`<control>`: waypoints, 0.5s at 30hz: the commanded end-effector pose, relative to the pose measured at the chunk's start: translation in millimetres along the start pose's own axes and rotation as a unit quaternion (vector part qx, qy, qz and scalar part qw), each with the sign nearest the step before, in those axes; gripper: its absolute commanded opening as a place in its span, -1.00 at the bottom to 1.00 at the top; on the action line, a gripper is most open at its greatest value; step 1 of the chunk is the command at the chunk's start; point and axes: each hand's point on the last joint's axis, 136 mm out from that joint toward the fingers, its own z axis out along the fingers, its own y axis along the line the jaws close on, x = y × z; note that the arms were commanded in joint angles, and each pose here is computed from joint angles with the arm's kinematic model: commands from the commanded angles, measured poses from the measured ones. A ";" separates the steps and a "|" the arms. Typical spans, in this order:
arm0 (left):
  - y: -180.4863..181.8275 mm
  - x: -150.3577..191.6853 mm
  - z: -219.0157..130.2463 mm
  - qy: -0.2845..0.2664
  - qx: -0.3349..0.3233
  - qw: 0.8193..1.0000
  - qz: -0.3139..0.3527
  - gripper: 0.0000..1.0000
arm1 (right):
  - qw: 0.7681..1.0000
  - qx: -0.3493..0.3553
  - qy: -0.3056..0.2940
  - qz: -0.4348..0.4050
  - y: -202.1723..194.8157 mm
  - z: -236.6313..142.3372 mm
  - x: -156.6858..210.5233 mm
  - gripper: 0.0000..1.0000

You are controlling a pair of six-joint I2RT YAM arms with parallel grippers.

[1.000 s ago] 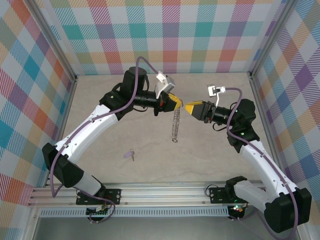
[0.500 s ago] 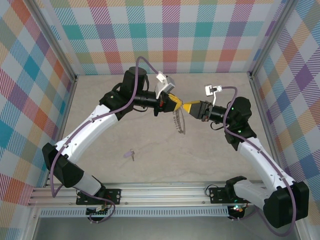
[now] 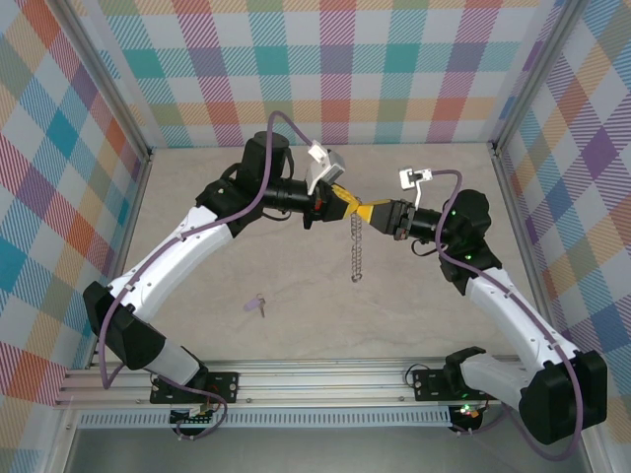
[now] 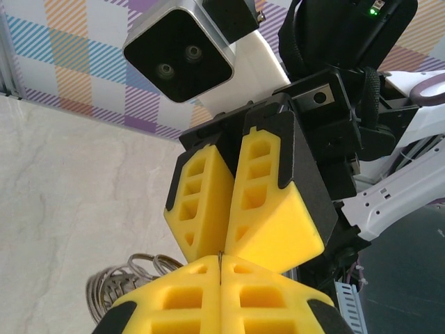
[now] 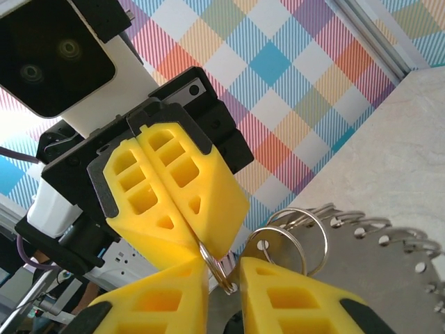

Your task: Put the keys on the keyring

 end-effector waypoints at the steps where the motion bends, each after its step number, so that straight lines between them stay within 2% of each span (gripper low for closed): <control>1: -14.5 -21.6 -3.7 -0.029 0.026 0.999 0.029 -1.00 | 0.999 -0.016 -0.008 -0.038 14.9 2.7 -11.0 -0.75; 2: -14.9 -21.9 -4.1 -0.029 0.026 0.999 0.029 -1.00 | 0.999 -0.015 -0.009 -0.038 14.5 2.7 -11.7 -0.82; 3: -14.4 -21.7 -3.7 -0.029 0.026 0.999 0.028 -1.00 | 0.999 -0.014 -0.009 -0.039 14.5 2.8 -12.1 -0.97; 8: -2.9 -26.7 -4.3 -0.037 -0.009 0.999 0.006 -0.98 | 0.998 0.002 -0.019 -0.052 10.5 1.0 -14.1 -1.00; 12: 12.4 -42.3 -14.4 -0.076 -0.068 0.995 -0.017 -0.44 | 0.997 0.009 -0.026 -0.079 13.0 -0.6 -17.4 -1.00; 15: 26.7 -50.1 -28.2 -0.119 -0.124 0.984 -0.044 -0.19 | 0.995 0.009 -0.028 -0.094 15.0 -0.3 -19.9 -1.00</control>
